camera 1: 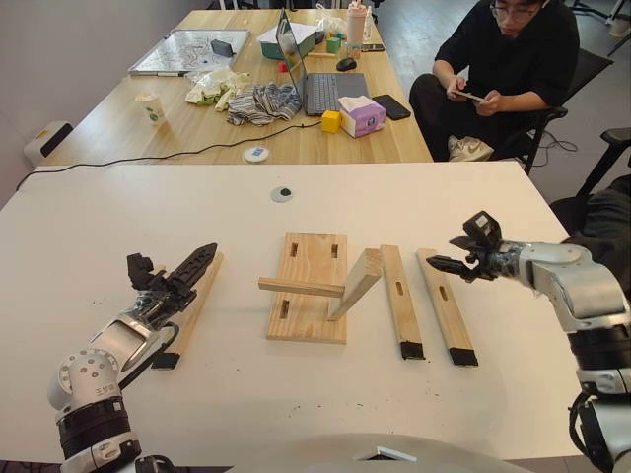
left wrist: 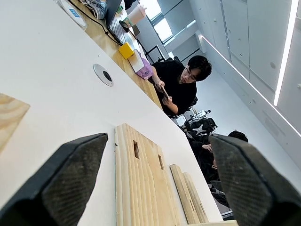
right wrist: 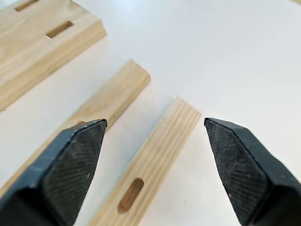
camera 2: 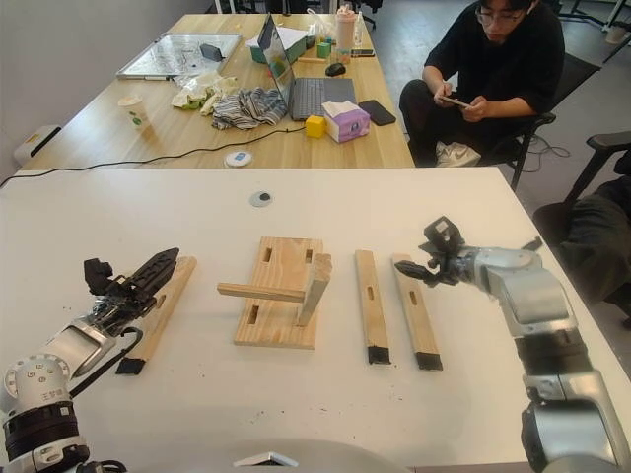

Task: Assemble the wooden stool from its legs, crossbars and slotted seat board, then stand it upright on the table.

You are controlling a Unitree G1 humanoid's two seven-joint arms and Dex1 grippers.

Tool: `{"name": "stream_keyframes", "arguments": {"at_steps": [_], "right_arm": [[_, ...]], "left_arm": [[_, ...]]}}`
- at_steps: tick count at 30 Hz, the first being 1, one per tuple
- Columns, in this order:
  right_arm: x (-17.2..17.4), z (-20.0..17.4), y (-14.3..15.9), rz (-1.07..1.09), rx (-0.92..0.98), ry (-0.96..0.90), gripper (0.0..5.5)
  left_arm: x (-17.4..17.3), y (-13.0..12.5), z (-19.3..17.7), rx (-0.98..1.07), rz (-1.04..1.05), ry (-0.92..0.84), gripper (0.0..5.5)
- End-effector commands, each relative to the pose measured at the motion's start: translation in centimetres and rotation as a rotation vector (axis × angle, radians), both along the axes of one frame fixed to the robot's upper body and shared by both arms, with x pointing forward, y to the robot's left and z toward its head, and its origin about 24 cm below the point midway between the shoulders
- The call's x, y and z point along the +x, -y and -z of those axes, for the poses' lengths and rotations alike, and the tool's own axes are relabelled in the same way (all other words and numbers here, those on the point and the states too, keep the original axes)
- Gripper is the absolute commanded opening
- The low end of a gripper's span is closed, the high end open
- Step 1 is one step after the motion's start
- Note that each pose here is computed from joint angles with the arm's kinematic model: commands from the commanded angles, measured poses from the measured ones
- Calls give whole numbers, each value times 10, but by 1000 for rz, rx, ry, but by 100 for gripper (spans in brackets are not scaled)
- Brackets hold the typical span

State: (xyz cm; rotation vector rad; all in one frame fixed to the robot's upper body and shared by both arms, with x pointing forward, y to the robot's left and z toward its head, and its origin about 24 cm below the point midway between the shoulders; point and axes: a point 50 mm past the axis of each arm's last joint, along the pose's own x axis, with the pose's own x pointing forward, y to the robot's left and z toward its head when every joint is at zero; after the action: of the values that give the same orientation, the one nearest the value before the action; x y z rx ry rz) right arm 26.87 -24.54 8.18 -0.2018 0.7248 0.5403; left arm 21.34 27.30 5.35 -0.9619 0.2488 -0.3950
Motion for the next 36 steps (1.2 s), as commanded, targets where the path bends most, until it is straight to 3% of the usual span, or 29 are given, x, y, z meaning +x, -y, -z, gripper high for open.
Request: {"name": "stream_keyframes", "arguments": {"at_steps": [1,10,14,18,22,26,30,33,36], "right_arm": [[-15,6,-5,57,27,-48,383],[-51,51,-2,124,-30,-239,383],[-58,57,-4,112,-62,-249,313],[-58,53,-4,101,-117,-229,243],[-51,51,7,128,-197,-179,206],[-27,36,14,233,-197,-28,206],[11,4,8,306,-104,219,205],[43,-43,-27,122,123,488,205],[57,-91,-69,-217,421,703,205]], "left_arm": [[-6,-3,-1,15,-32,1,398],[-10,1,-4,17,-26,4,398],[-8,1,-6,14,-15,-4,398],[0,3,-5,362,-20,-30,398],[16,7,-24,713,-2,92,398],[36,-3,-58,810,-180,268,398],[41,0,-79,813,-195,371,398],[50,15,-105,690,-124,477,398],[59,38,-136,497,58,621,398]]}}
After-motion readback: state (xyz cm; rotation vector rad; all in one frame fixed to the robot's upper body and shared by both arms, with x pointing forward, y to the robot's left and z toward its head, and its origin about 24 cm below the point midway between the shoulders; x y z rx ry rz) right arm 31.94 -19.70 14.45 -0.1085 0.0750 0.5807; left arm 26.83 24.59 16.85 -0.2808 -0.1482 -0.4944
